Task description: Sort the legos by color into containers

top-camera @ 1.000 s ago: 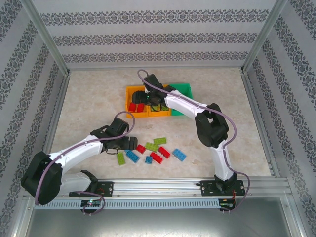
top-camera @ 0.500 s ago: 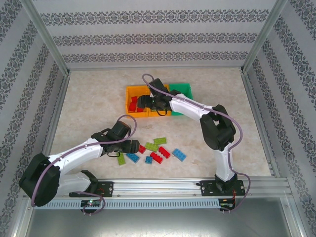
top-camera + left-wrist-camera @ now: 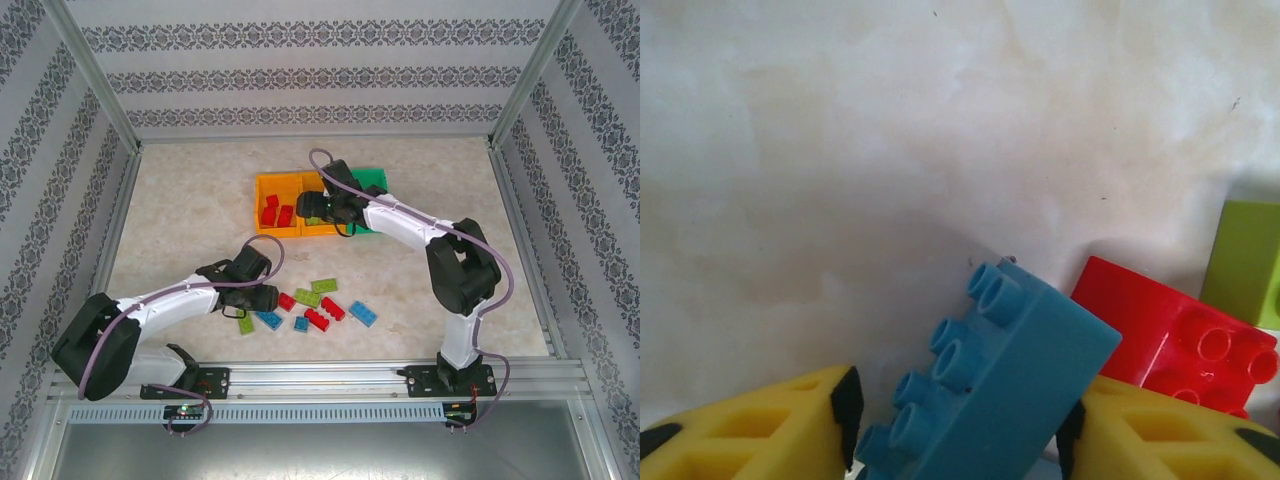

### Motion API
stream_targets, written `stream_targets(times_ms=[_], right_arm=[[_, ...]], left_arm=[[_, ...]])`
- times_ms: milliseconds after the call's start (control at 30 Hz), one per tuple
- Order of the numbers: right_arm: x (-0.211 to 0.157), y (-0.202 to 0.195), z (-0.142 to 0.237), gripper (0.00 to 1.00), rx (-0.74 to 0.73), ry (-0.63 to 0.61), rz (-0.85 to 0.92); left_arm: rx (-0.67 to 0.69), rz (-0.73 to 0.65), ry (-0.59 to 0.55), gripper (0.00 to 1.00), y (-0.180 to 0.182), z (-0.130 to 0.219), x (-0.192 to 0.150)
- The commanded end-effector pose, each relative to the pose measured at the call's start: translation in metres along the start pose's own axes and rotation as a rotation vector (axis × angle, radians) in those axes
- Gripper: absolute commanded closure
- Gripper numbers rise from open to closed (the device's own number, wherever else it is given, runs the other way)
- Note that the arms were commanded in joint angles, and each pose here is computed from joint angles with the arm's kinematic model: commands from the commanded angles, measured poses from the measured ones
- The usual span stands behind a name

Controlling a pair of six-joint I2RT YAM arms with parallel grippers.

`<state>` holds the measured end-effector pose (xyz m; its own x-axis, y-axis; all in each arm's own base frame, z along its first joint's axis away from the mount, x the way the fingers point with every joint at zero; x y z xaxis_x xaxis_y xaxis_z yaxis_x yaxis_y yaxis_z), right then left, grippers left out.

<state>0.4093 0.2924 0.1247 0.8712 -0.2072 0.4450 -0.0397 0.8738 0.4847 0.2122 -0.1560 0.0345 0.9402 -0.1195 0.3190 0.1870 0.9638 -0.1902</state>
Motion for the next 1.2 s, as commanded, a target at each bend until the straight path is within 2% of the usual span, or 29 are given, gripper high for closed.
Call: stream_targets(times_ms=[0, 167, 400, 633, 833, 1000, 1167], right_arm=[[0.008, -0.009, 0.015, 0.19, -0.016, -0.052, -0.011], [0.003, -0.028, 0.023, 0.19, -0.051, -0.060, -0.022], [-0.007, -0.065, 0.046, 0.18, -0.118, -0.095, -0.051], [-0.018, -0.110, 0.082, 0.16, -0.189, -0.161, -0.098], [-0.046, -0.145, 0.104, 0.15, -0.245, -0.182, -0.130], [-0.077, -0.177, 0.112, 0.15, -0.334, -0.158, -0.154], [-0.105, -0.196, 0.114, 0.15, -0.343, -0.150, -0.208]], left_arm=[[0.003, -0.019, -0.052, 0.48, -0.006, 0.004, 0.016], [0.018, -0.026, -0.057, 0.57, -0.005, 0.002, 0.021], [0.014, -0.048, -0.038, 0.80, -0.012, -0.002, 0.029], [0.038, -0.059, -0.061, 0.84, -0.013, 0.005, 0.042], [0.009, -0.085, -0.115, 0.85, -0.028, 0.020, 0.070], [-0.113, -0.131, -0.188, 0.84, -0.070, 0.041, 0.121], [-0.274, -0.168, -0.251, 0.85, -0.121, 0.056, 0.174]])
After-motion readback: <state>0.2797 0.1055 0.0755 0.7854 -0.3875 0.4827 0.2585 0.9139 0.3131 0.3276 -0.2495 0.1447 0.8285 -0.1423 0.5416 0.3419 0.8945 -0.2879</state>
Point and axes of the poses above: each hand's point on the last joint's axis, 136 mm out from that joint toward the fingers, its own z axis back along the fingers, its own y axis along the line the jaws close on, x = y × z, the point moved 1 cm from there along z, back along the fingers, and after that the axes turned 4 degrees about -z, right-handed, at the moved point
